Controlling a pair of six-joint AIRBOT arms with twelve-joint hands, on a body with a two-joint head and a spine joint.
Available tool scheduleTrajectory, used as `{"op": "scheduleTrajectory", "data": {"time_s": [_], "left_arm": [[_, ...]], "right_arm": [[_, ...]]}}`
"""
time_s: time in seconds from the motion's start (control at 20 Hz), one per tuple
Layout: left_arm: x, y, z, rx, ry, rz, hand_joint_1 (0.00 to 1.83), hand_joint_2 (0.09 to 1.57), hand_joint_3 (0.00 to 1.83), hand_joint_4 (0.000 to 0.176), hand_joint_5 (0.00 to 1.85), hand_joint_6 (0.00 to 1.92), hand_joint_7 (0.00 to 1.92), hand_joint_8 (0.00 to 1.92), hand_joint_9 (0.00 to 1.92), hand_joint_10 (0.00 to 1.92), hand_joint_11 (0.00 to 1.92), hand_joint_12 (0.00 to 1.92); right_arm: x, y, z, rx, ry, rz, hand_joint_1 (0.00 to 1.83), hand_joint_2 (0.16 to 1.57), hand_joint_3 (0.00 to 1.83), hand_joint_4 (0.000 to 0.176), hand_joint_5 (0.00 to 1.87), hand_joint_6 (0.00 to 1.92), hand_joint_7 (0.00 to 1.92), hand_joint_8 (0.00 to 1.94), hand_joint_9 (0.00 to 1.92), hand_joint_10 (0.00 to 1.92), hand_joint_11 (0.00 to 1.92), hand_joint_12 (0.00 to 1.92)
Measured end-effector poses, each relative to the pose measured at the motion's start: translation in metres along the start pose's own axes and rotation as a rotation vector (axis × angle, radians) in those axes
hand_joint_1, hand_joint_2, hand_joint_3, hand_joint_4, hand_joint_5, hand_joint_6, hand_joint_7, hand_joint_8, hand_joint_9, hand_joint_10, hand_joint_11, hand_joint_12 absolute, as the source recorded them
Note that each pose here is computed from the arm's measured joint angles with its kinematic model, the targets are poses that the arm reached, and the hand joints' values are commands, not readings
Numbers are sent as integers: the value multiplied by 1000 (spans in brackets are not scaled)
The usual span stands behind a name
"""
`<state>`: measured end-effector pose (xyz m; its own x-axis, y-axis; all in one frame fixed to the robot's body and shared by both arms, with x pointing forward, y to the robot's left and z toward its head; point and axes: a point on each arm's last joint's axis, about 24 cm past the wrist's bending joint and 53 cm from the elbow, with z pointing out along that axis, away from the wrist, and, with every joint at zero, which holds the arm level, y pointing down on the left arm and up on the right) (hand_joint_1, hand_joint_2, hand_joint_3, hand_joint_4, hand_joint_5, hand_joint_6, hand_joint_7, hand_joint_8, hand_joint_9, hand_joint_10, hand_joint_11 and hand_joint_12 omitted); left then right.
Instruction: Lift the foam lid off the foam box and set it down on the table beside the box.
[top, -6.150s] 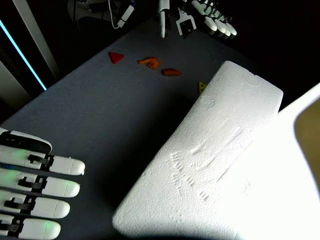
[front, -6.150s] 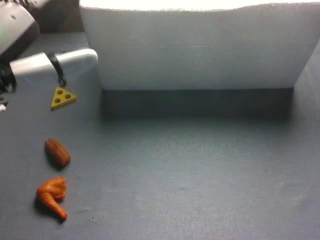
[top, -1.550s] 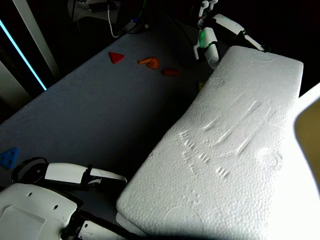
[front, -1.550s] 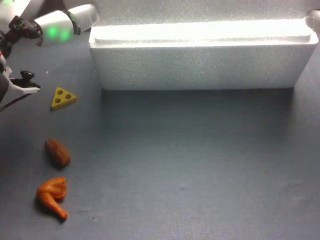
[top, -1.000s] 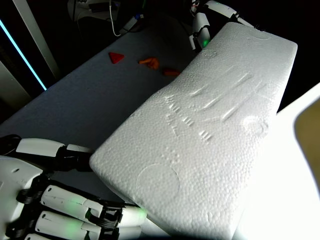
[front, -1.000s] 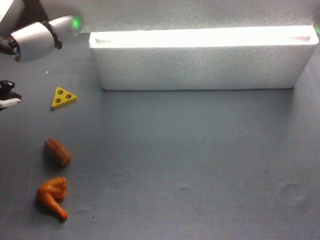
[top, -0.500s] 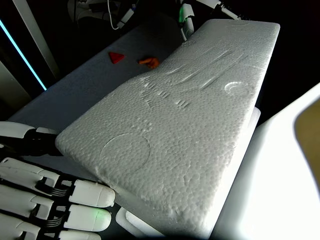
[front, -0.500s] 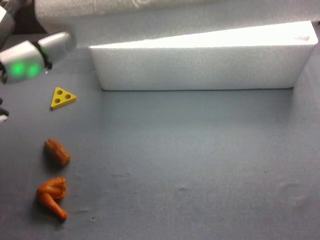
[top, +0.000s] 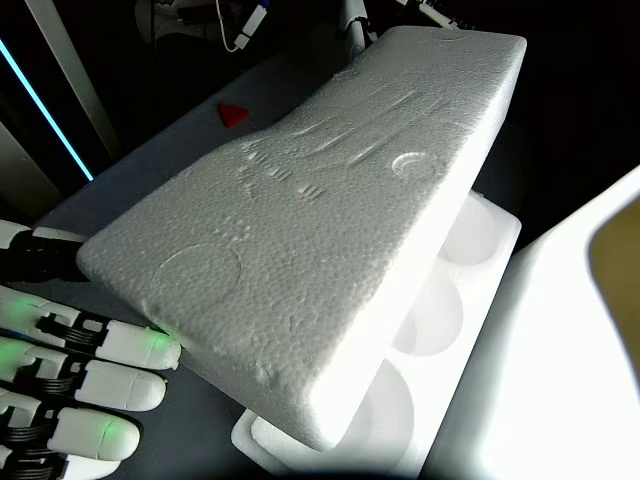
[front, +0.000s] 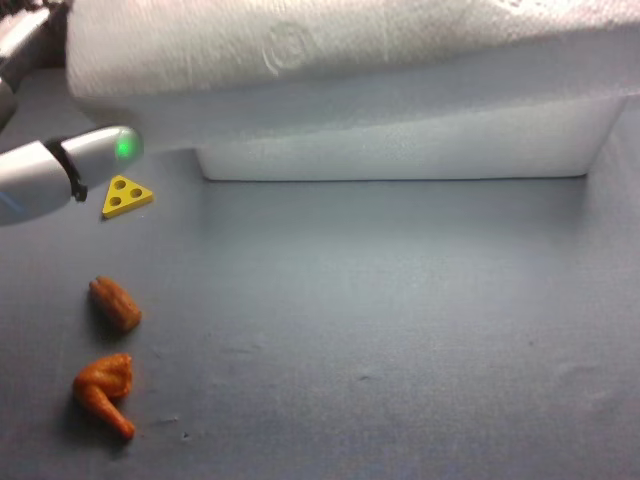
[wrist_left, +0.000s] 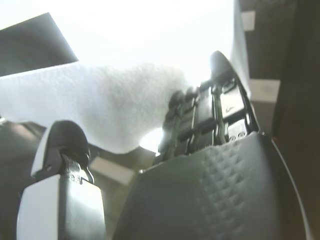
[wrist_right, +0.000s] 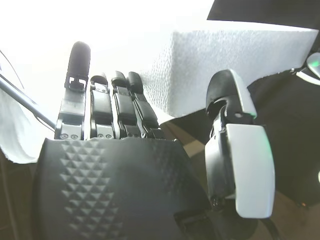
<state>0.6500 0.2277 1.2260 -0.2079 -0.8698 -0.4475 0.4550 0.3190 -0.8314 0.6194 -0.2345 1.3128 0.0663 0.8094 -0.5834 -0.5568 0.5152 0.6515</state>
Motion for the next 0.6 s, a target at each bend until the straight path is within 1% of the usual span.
{"op": "scheduleTrajectory", "data": {"time_s": [0.1, 0.15, 0.2, 0.25, 0.4, 0.5, 0.6], "left_arm": [[4, 1, -6, -10, 17, 3, 387, 1147, 3, 0, 102, 1, 0, 0, 0, 0, 0, 3], [7, 3, -10, -17, 23, 3, 382, 1158, 5, 0, 84, 0, 0, 0, 0, 0, 0, 0], [9, 5, -12, -25, 30, 1, 388, 1164, 7, 0, 78, 0, 0, 0, 0, 0, 0, 0], [13, 7, -15, -35, 37, -6, 390, 1163, 5, 0, 76, 0, 0, 0, 0, 0, 0, 0], [22, 13, -25, -58, 64, -19, 352, 1165, 5, 0, 66, 0, 0, 0, 0, 0, 11, 5], [27, 15, -30, -69, 72, -32, 331, 1158, 1, 0, 70, 2, 0, 0, 0, 0, 21, 11], [35, 20, -36, -89, 97, -36, 289, 1154, 0, 0, 74, 3, 0, 0, 0, 0, 30, 19]], "right_arm": [[7, -4, -6, 19, 29, 2, 364, 1220, 0, 0, 83, 62, 94, 2, 76, 165, 0, 1383], [12, -6, -10, 31, 49, 4, 378, 1233, 1, 0, 106, 40, 93, 1, 31, 170, 0, 1177], [15, -8, -13, 37, 61, 7, 388, 1235, 1, 0, 107, 29, 74, 0, 14, 163, 0, 1074], [19, -10, -17, 48, 79, 11, 389, 1253, 8, 0, 97, 21, 63, 0, 22, 167, 0, 1053], [32, -19, -30, 86, 129, 21, 366, 1267, 0, 0, 89, 5, 18, 5, 8, 77, 0, 719], [37, -23, -36, 106, 150, 30, 335, 1249, 0, 0, 67, 0, 0, 0, 0, 14, 0, 556], [43, -29, -43, 128, 173, 39, 344, 1242, 0, 0, 83, 4, 0, 0, 22, 13, 0, 693]]}}
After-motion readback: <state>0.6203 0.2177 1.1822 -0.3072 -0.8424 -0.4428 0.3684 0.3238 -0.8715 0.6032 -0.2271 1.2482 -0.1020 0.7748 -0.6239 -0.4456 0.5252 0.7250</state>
